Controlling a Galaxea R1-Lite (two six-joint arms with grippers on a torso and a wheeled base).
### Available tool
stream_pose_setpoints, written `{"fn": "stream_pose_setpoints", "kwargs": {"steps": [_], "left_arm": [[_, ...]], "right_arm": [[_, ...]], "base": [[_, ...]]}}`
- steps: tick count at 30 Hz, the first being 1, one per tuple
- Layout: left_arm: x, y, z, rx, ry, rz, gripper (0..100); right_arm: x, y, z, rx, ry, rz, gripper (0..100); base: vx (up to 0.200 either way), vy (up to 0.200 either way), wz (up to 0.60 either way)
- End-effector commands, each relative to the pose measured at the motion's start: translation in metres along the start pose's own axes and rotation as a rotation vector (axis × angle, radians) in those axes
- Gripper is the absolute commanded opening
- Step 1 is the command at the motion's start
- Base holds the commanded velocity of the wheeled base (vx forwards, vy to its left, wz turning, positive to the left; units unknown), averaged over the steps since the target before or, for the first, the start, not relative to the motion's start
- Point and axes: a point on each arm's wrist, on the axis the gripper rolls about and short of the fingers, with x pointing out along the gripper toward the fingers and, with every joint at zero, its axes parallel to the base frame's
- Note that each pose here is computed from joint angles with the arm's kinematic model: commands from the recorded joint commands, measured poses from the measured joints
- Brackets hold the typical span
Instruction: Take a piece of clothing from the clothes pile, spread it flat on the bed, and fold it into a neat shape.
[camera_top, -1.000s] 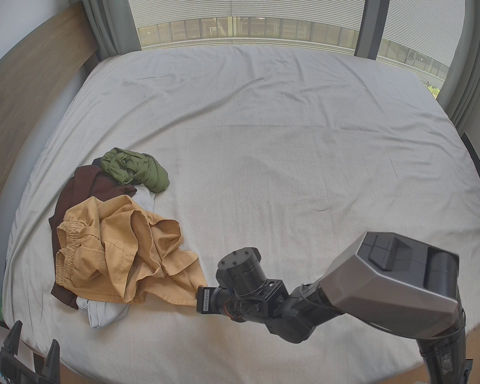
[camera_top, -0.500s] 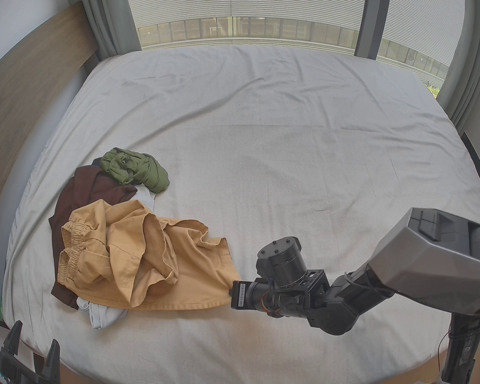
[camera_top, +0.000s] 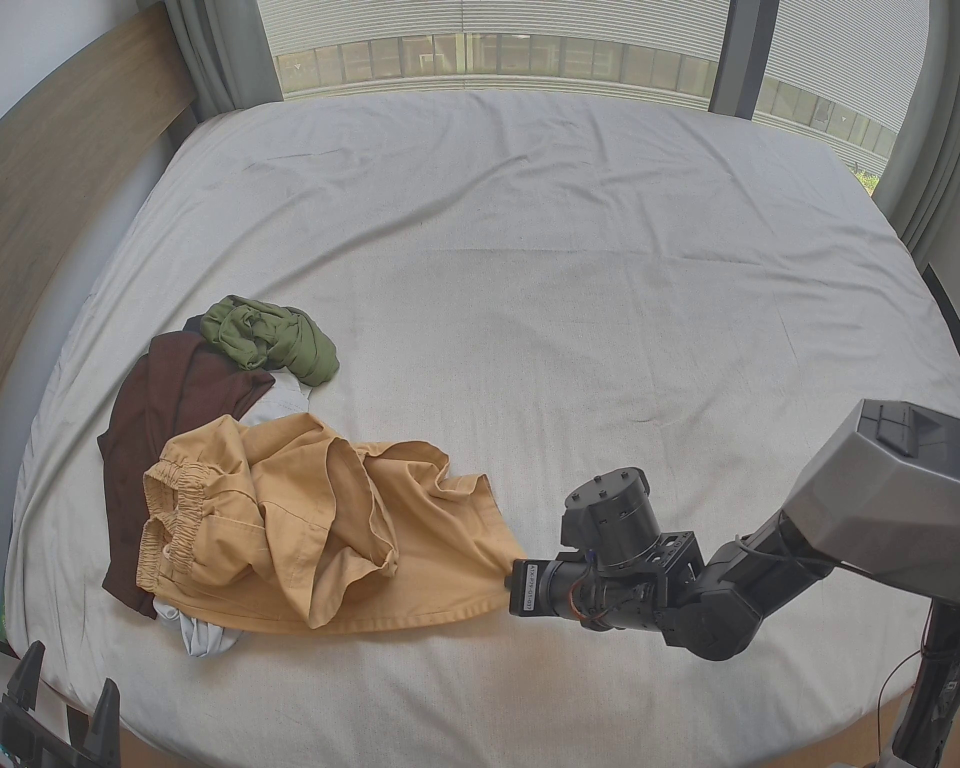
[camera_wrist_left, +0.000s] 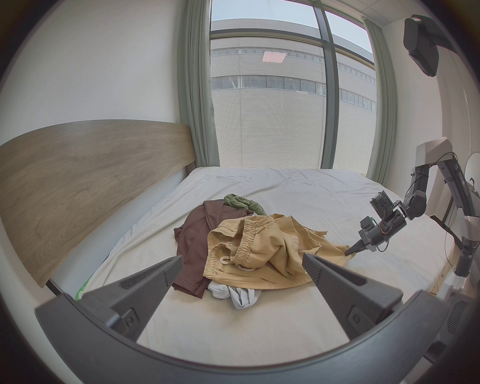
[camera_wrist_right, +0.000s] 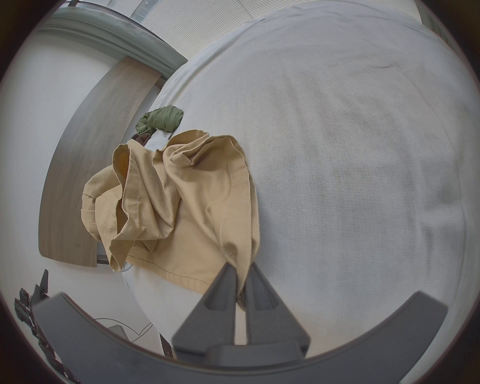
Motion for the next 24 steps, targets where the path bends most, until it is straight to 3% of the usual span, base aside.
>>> {"fn": "stream_pose_setpoints", "kwargs": {"steps": [1,24], "left_arm": [[0.000,0.000,-0.005,0.000,0.006,0.000,100],[0.000,0.000,-0.005,0.002,0.007,0.000,100]], "right_arm": [[-0.014,-0.008,0.004,0.010,-0.011,-0.017,0],[-0.079,-0.065,0.001,0.038,-0.013,-0.151,0]], "base": [[0.000,0.000,0.00],[0.000,0.000,0.00]]}}
